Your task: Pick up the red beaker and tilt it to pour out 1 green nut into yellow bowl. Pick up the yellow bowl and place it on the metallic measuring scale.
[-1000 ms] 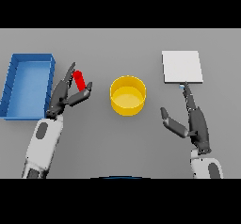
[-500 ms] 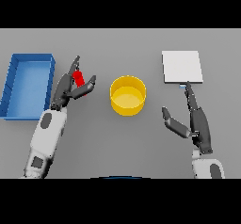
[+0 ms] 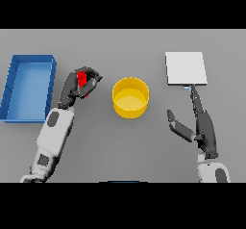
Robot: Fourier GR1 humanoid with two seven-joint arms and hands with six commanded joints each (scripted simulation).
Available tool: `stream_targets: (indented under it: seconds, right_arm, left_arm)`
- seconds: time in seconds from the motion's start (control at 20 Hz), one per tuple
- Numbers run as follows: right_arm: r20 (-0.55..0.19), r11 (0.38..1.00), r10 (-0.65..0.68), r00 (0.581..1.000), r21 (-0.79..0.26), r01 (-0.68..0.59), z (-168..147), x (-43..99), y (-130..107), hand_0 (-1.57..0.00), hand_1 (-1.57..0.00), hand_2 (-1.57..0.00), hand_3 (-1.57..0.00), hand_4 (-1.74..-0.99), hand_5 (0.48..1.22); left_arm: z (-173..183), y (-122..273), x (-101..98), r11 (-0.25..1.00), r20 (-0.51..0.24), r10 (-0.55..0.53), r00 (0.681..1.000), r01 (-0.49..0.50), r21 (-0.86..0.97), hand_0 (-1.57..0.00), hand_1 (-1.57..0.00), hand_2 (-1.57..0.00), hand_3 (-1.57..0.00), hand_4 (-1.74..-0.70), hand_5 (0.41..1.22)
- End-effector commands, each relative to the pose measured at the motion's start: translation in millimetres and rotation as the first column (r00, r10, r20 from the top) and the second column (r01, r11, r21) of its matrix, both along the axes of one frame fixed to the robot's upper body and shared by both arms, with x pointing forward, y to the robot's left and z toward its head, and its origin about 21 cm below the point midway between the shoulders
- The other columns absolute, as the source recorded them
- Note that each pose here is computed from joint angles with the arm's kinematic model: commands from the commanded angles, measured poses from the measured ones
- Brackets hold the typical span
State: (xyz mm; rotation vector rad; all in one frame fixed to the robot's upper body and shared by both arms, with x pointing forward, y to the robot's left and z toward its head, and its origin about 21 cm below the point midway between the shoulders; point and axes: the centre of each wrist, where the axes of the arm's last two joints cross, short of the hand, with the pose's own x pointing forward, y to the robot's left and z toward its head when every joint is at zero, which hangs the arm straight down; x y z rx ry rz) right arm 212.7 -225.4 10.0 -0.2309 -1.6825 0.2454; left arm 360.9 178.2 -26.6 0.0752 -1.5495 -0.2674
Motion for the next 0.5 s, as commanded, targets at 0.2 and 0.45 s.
stream_targets:
  seconds: [0.2, 0.45]
  right_arm:
    - [0.001, 1.0, 0.007, 1.0, 0.021, -0.007, 1, -1.4, 3, 0.0, 0.0, 0.0, 0.0, -1.258, 0.644]
    - [0.001, 1.0, -0.011, 1.0, 0.0, 0.011, 0, -1.7, -2, 0.0, 0.0, 0.0, 0.0, -1.258, 0.646]
  left_arm:
    - [3, -6, -1.6, 1.0, -0.027, 0.016, 1.0, -0.015, 0.014, -1.42, -1.42, -1.43, -1.38, -1.55, 1.159]
    - [13, -7, -2.1, 0.996, 0.059, 0.06, 0.996, -0.056, -0.076, -1.52, -1.52, -1.52, -1.51, -1.68, 1.122]
